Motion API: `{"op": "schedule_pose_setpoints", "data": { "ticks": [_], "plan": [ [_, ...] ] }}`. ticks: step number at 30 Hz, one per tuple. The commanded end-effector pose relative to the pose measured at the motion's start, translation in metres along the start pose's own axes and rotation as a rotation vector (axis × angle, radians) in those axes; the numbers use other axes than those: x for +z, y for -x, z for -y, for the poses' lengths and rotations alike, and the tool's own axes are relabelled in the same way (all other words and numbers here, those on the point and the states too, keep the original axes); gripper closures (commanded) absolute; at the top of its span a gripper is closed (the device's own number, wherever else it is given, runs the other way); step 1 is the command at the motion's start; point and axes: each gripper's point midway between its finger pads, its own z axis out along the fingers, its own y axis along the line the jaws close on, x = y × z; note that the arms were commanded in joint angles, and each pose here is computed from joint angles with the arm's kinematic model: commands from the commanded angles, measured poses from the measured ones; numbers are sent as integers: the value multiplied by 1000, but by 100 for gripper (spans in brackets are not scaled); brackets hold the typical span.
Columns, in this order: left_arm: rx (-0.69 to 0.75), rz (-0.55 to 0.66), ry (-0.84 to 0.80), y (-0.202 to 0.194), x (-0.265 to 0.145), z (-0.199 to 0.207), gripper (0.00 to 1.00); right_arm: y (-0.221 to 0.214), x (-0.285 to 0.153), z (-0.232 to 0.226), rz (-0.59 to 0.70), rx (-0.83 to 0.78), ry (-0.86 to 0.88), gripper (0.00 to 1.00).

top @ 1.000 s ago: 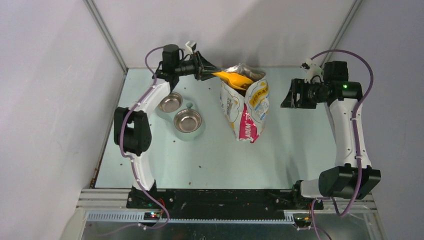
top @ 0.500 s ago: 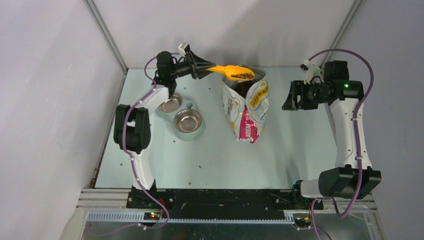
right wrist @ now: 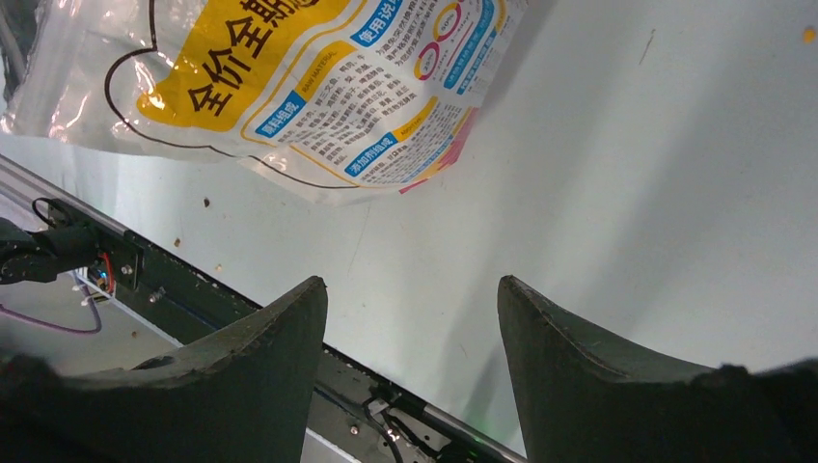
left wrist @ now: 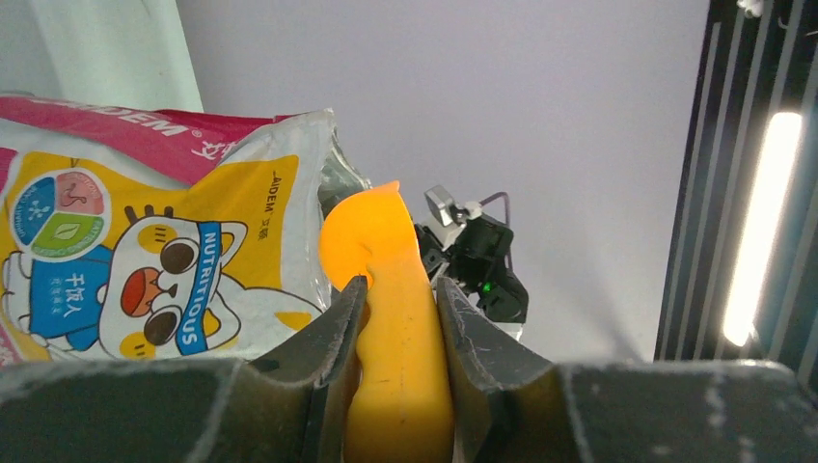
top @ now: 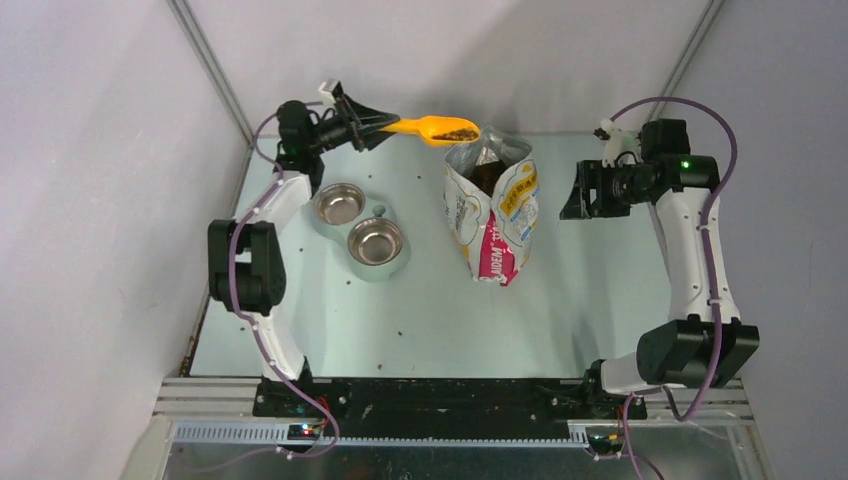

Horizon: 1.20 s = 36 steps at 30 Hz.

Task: Serve the pet food

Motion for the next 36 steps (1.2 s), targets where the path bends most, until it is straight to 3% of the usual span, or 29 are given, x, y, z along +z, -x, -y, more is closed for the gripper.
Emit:
{"op": "schedule_pose_setpoints", "data": {
  "ticks": [1, 9, 25, 36],
  "plan": [
    [114, 51, -48, -1, -36, 47, 100, 15, 7, -2, 28, -31, 41, 32],
    [142, 196, -14, 9, -99, 51, 100, 26, 18, 0, 36, -46, 83, 32],
    [68, 686, 154, 43, -272, -32, 100, 25, 30, 0, 36, -15, 126, 31],
    [144, 742, 353, 39, -304, -89, 100, 22, 31, -3, 37, -9, 142, 31]
  ]
}}
